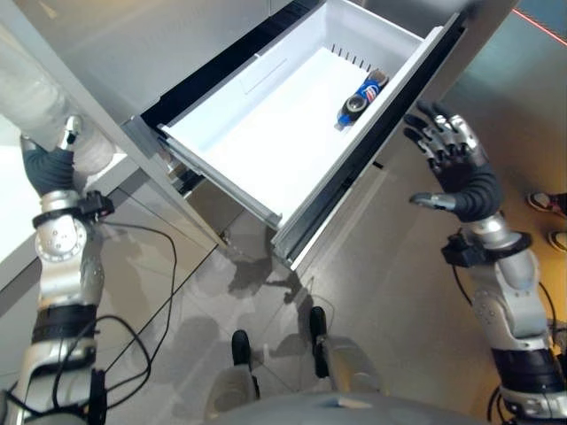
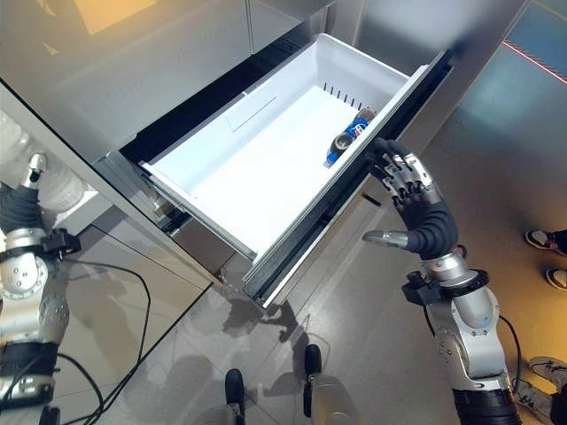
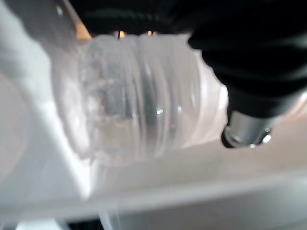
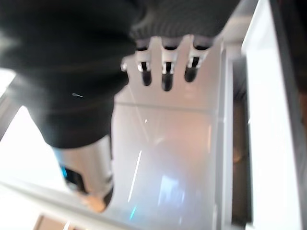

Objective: Take the drinks into the refrigerator

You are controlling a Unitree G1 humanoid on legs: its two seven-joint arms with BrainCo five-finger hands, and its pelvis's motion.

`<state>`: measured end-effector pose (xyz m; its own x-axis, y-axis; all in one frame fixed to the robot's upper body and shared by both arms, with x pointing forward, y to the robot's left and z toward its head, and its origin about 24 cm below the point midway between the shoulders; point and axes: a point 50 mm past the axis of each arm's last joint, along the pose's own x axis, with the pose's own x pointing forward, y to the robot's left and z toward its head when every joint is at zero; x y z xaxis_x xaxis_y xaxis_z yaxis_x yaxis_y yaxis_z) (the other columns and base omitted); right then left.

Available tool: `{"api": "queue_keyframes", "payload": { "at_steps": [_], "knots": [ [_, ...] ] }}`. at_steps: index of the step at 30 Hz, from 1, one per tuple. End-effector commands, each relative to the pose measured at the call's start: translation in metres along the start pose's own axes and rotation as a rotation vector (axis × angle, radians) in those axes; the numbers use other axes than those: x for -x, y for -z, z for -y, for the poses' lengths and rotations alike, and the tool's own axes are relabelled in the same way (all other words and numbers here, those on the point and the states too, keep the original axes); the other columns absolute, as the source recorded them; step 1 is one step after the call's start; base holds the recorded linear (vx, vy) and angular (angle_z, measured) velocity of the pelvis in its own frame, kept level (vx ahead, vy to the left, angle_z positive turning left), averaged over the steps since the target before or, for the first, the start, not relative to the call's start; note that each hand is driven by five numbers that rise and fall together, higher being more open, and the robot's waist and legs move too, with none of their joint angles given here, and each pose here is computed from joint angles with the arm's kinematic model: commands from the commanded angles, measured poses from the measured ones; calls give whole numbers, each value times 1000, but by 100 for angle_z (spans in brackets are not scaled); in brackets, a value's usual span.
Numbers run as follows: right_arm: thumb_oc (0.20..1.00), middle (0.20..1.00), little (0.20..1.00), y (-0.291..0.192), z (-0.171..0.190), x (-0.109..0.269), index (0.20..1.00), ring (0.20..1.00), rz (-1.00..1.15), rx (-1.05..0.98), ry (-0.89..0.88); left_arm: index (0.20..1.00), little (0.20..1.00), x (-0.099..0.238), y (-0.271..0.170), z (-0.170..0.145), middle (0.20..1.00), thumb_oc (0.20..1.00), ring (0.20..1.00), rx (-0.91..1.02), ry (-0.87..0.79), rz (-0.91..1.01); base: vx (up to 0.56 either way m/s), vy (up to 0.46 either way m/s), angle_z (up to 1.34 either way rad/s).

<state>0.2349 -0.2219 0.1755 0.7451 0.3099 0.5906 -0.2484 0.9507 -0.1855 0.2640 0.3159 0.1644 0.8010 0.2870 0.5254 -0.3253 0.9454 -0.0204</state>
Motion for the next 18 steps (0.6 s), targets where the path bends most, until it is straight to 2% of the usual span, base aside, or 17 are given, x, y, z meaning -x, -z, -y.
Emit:
{"api": "queue_keyframes", "payload": {
  "at_steps": [1, 9, 18],
  "knots": [
    [1000, 1000, 1000, -25, 12, -10, 1000, 1000, 113, 122, 12, 200, 200, 0, -32, 57, 200, 200, 200, 146, 322, 199, 0, 0, 0],
    [1000, 1000, 1000, -16, 29, -2, 1000, 1000, 34, 170, 74, 200, 200, 41, -26, 45, 200, 200, 200, 187, 386, 120, -21, 10, -1],
    [1000, 1000, 1000, -8, 25, 3, 1000, 1000, -5, 135, 63, 200, 200, 49, -33, 43, 200, 200, 200, 145, 443, 125, -46, 29, 4]
  ]
}}
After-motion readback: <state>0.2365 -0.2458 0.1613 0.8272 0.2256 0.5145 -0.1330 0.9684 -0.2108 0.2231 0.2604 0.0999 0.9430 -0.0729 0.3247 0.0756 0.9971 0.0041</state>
